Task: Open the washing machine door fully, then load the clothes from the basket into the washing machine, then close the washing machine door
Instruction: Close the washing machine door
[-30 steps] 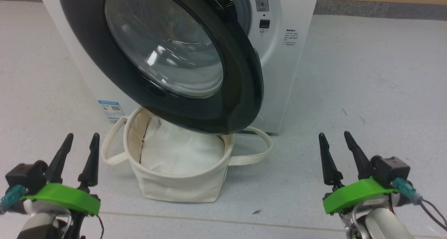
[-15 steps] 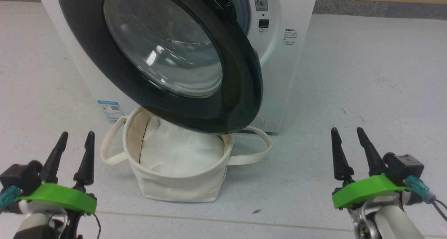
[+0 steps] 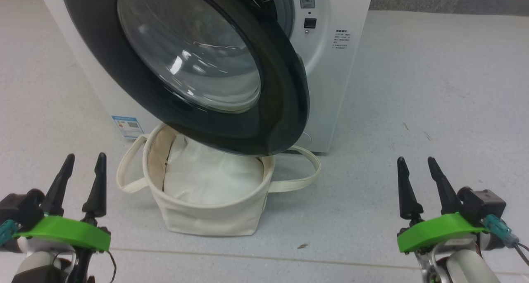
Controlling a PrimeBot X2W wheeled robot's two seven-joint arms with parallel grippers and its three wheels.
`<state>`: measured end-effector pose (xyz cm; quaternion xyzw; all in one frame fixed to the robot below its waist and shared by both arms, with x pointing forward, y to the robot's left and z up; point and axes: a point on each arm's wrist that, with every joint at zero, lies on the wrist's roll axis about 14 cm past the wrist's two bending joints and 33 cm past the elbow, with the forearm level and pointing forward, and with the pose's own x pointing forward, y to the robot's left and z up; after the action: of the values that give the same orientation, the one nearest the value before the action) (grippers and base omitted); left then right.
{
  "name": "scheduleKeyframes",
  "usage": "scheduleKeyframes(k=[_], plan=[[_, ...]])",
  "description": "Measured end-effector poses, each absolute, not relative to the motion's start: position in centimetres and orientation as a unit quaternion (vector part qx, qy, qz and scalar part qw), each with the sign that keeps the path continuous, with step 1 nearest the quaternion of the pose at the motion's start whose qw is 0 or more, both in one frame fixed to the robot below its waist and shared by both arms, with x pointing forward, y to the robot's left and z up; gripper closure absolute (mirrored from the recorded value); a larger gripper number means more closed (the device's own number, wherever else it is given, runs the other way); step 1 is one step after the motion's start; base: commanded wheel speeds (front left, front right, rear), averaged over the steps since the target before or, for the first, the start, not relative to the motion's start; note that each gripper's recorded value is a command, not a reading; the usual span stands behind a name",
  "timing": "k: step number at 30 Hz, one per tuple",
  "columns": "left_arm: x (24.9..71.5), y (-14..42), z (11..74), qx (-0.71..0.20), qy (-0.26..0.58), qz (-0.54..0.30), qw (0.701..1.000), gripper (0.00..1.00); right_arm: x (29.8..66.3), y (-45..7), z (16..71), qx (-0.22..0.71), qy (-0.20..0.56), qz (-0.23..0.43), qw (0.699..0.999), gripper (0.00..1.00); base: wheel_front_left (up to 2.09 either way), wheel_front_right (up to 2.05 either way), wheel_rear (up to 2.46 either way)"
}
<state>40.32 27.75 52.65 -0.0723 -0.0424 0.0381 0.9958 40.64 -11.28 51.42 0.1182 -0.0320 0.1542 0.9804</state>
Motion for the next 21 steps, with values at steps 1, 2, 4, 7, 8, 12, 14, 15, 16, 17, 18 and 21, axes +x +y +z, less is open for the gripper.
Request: scheduleKeyframes(k=[1, 2, 4, 7, 8, 12, 14, 15, 16, 17, 18, 21], plan=[[40.4, 27.7, 52.6, -0.072, -0.042, 0.038, 0.996, 0.0, 40.7, -11.3, 51.3, 0.118, -0.031, 0.154, 0.98, 0.0, 0.0, 0.0, 0.0], [40.4, 27.7, 52.6, -0.072, -0.042, 0.038, 0.996, 0.0, 40.7, -11.3, 51.3, 0.118, -0.03, 0.154, 0.981, 0.0, 0.0, 0.0, 0.0], [40.4, 27.7, 52.6, -0.072, -0.042, 0.038, 0.996, 0.0, 40.7, -11.2, 51.2, 0.119, -0.029, 0.154, 0.98, 0.0, 0.0, 0.0, 0.0], [40.4, 27.8, 52.7, -0.073, -0.044, 0.039, 0.996, 0.0, 40.7, -11.2, 51.2, 0.119, -0.029, 0.155, 0.98, 0.0, 0.0, 0.0, 0.0], [40.4, 27.9, 52.7, -0.073, -0.044, 0.04, 0.996, 0.0, 40.7, -11.2, 51.2, 0.119, -0.029, 0.155, 0.98, 0.0, 0.0, 0.0, 0.0], [40.3, 27.9, 52.8, -0.075, -0.047, 0.042, 0.995, 0.0, 40.7, -10.8, 51.6, 0.119, -0.034, 0.161, 0.979, 0.87, 0.0, 0.0, 0.0], [40.2, 27.9, 52.9, -0.078, -0.048, 0.043, 0.995, 0.0, 40.7, -10.6, 51.9, 0.118, -0.038, 0.165, 0.978, 1.0, 0.0, 0.0, 0.0], [40.1, 27.9, 52.8, -0.079, -0.048, 0.044, 0.995, 0.0, 40.7, -10.4, 52.0, 0.118, -0.04, 0.168, 0.978, 1.0, 0.0, 0.0, 0.0], [40.1, 27.9, 52.8, -0.08, -0.047, 0.045, 0.995, 0.0, 40.7, -10.1, 52.1, 0.118, -0.041, 0.173, 0.977, 1.0, 0.0, 0.0, 0.0], [40.0, 28.0, 52.8, -0.082, -0.048, 0.047, 0.994, 0.0, 40.6, -9.6, 52.1, 0.117, -0.041, 0.18, 0.976, 1.0, 0.0, 0.0, 0.0], [39.9, 28.2, 52.8, -0.085, -0.049, 0.05, 0.994, 0.0, 40.6, -9.0, 52.2, 0.116, -0.041, 0.19, 0.974, 1.0, 0.0, 0.0, 0.0], [39.4, 28.9, 52.9, -0.088, -0.052, 0.062, 0.993, 0.0, 40.4, -5.8, 52.7, 0.112, -0.043, 0.239, 0.964, 1.0, 0.0, 0.0, 0.0]])
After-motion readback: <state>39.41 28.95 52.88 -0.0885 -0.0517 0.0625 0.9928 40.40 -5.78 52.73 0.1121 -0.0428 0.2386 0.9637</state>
